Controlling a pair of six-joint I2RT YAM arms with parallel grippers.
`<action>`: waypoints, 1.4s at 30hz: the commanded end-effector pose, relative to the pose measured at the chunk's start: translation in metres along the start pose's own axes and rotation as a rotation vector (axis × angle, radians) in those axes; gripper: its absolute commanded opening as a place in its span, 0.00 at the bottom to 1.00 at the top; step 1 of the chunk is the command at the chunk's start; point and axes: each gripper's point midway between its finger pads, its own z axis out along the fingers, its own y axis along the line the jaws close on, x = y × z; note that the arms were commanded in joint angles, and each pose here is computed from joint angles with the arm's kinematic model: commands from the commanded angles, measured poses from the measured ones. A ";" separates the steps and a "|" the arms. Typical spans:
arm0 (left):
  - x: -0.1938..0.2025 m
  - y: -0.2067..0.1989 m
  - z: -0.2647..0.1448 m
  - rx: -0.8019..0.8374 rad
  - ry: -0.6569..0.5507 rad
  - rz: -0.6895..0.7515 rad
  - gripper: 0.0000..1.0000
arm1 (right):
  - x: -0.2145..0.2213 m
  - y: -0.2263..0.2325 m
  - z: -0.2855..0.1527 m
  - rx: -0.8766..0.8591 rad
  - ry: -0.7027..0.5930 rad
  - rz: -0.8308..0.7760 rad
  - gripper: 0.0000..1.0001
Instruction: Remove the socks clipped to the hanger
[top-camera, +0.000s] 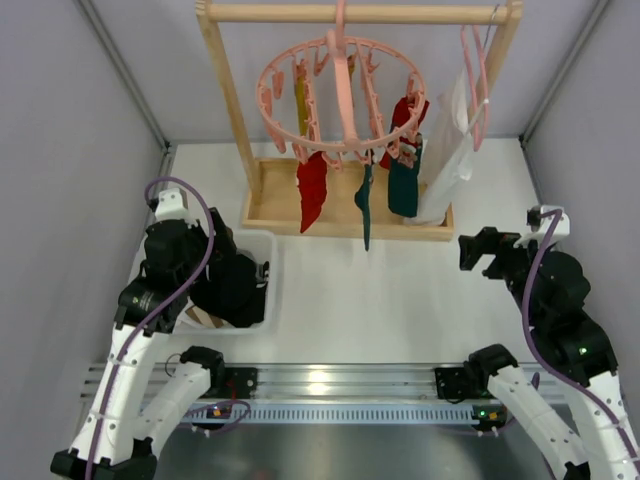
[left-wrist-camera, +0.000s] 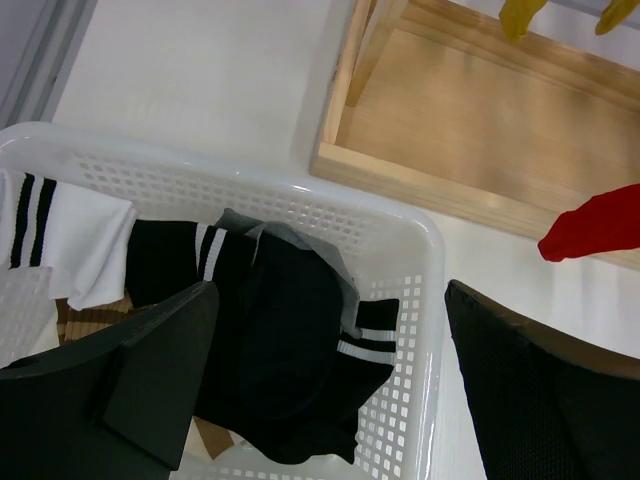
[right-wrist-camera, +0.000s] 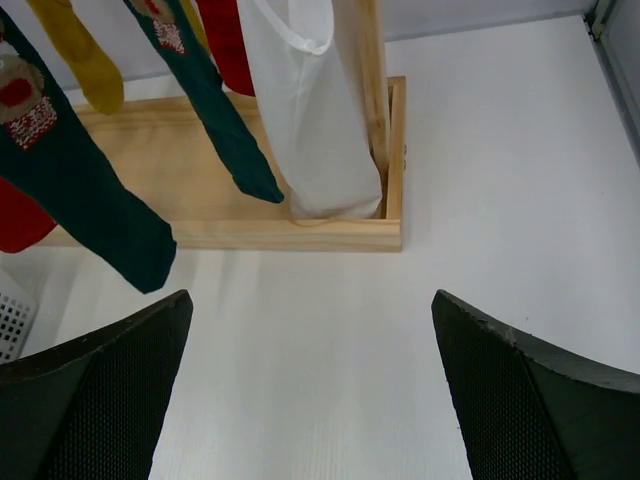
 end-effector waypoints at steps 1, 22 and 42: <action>-0.011 -0.005 0.001 0.021 -0.048 -0.025 0.99 | -0.012 0.007 0.005 -0.020 -0.052 0.030 0.99; 0.000 -0.016 0.008 0.058 0.009 -0.048 0.99 | 0.058 0.171 0.126 -0.519 0.028 0.053 0.96; -0.017 -0.053 -0.004 0.222 0.037 -0.150 0.99 | 0.118 0.215 0.199 -0.372 -0.054 -0.083 0.00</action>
